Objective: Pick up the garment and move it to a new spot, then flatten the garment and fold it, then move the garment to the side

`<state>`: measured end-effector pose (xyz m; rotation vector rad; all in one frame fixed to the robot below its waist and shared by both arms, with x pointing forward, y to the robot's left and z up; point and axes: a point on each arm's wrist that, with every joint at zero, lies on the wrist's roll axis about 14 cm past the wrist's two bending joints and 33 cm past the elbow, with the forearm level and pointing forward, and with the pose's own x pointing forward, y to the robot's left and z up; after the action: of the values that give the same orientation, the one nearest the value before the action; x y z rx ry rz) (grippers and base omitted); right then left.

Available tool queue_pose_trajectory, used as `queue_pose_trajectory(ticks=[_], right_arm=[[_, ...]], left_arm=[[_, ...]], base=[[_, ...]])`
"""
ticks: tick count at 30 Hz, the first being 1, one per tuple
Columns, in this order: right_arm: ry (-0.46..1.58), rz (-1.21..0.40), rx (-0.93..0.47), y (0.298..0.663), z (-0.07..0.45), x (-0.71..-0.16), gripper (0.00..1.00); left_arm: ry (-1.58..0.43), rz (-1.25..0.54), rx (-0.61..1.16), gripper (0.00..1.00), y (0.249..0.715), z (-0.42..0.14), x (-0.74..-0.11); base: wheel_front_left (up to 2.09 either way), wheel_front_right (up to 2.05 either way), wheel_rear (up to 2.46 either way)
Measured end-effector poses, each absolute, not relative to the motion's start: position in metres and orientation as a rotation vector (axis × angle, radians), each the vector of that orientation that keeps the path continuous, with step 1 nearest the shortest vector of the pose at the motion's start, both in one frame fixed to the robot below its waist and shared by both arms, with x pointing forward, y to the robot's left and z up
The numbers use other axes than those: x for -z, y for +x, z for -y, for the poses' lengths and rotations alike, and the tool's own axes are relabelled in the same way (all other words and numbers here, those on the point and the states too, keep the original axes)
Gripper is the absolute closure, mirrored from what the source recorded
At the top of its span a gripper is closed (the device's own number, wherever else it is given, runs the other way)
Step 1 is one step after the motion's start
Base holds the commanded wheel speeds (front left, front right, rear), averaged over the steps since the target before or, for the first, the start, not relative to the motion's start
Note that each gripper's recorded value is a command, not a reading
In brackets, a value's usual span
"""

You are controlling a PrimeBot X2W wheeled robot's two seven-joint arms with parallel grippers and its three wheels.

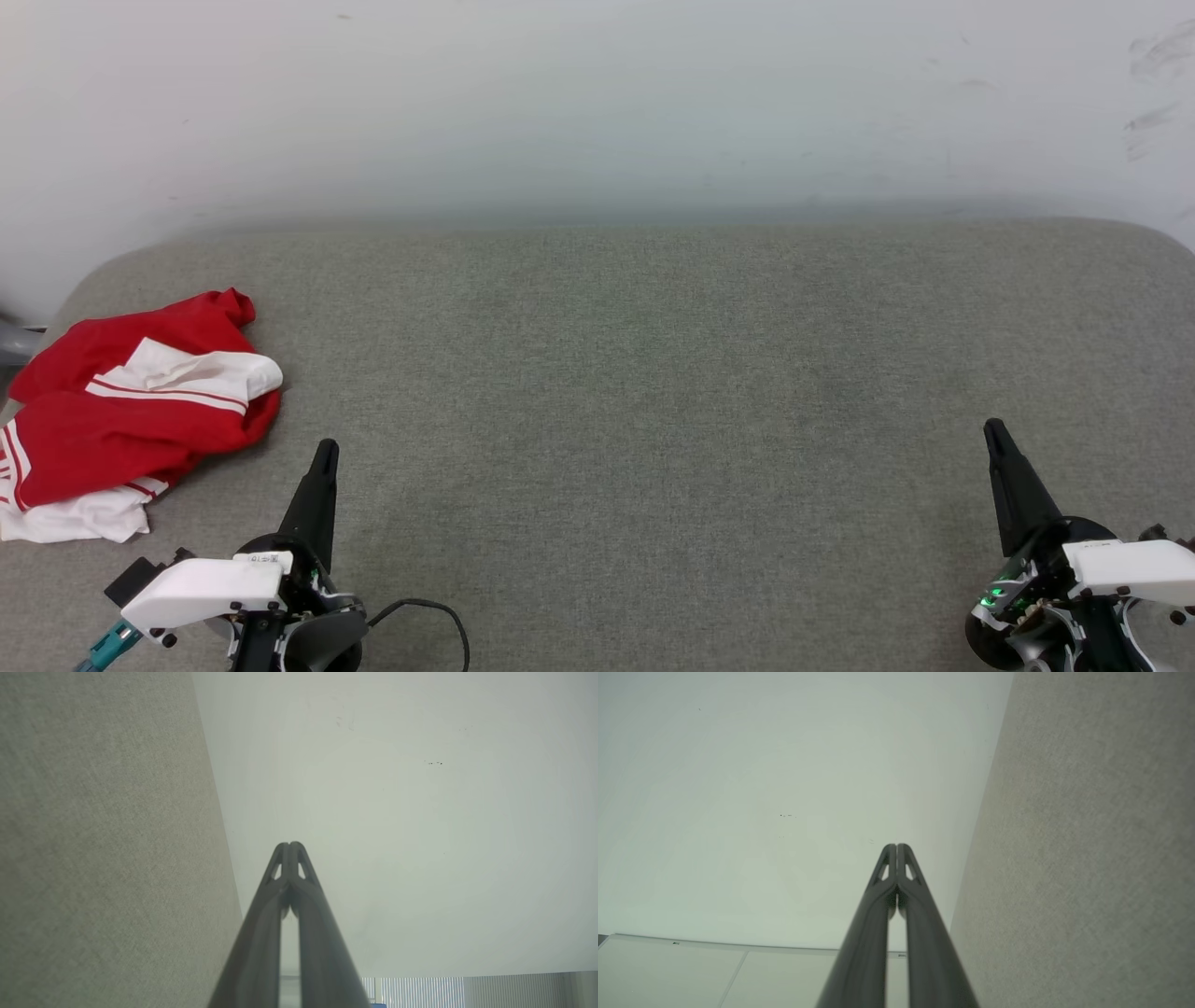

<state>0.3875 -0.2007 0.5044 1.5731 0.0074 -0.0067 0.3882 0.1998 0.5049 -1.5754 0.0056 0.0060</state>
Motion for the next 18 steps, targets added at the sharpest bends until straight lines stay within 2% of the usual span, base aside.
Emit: queue_pose_trajectory(ticks=[18], right_arm=[[1.574,-0.007,0.007,0.3875,0.2008,-0.5044,1.0]], left_arm=[[-1.575,-0.006,-0.006,1.0,0.3882,-0.1997,-0.5049]], base=[[0.0,0.0,0.0]])
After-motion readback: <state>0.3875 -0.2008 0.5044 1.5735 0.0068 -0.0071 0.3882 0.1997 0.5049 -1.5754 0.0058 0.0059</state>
